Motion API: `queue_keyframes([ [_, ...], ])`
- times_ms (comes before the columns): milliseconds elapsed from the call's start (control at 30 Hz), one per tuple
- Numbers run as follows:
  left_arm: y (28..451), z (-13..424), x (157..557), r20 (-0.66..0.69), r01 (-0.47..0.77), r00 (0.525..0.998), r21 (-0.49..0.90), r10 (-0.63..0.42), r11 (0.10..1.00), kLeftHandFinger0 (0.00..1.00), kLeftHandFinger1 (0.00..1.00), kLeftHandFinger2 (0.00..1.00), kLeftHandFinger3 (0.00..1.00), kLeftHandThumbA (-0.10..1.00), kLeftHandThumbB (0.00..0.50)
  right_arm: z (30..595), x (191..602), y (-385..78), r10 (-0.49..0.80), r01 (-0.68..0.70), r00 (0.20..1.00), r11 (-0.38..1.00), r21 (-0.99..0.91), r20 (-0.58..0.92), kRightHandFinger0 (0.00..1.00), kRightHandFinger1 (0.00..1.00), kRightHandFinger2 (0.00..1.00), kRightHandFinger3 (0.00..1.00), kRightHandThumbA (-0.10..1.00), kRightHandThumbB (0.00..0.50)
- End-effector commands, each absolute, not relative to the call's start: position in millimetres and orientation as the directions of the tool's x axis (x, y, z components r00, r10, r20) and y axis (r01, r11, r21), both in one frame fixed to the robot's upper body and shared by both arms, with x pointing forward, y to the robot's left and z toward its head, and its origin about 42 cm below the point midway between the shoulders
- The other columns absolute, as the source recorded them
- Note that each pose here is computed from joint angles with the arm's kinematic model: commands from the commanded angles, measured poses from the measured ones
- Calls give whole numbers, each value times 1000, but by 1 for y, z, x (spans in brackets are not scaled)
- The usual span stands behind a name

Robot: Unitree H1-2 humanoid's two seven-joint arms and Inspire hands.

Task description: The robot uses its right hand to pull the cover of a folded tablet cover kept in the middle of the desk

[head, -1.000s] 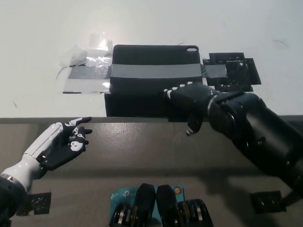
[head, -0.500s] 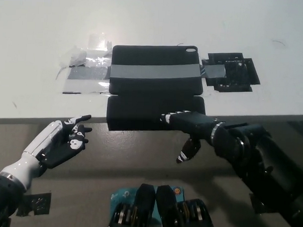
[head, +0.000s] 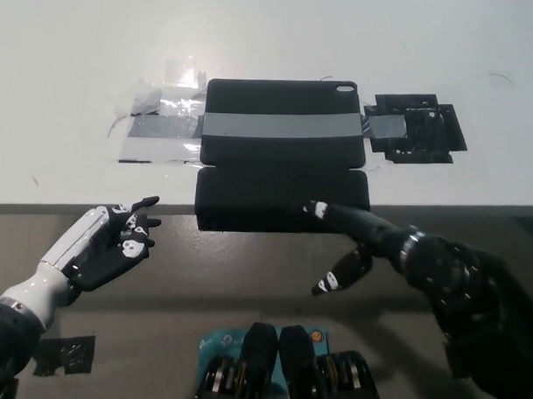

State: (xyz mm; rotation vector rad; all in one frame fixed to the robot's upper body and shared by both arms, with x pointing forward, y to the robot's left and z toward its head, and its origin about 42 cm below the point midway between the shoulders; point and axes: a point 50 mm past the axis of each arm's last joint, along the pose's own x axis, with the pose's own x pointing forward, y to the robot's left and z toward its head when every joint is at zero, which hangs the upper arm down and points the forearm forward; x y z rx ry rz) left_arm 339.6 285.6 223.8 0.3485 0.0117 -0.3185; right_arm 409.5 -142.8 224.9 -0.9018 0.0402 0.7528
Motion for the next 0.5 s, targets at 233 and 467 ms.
queue_keyframes([
  [233, 296, 229, 342, -75, 311, 949, 363, -305, 878, 744, 830, 940, 1000, 1000, 138, 300, 361, -199, 604, -431, 790, 669, -606, 105, 1000, 1000, 1000, 1000, 1000, 340],
  [467, 296, 226, 341, -80, 313, 949, 360, -306, 879, 724, 811, 917, 1000, 1000, 154, 290, 343, -256, 399, -251, 883, 845, -472, 246, 943, 937, 954, 1000, 1000, 191],
])
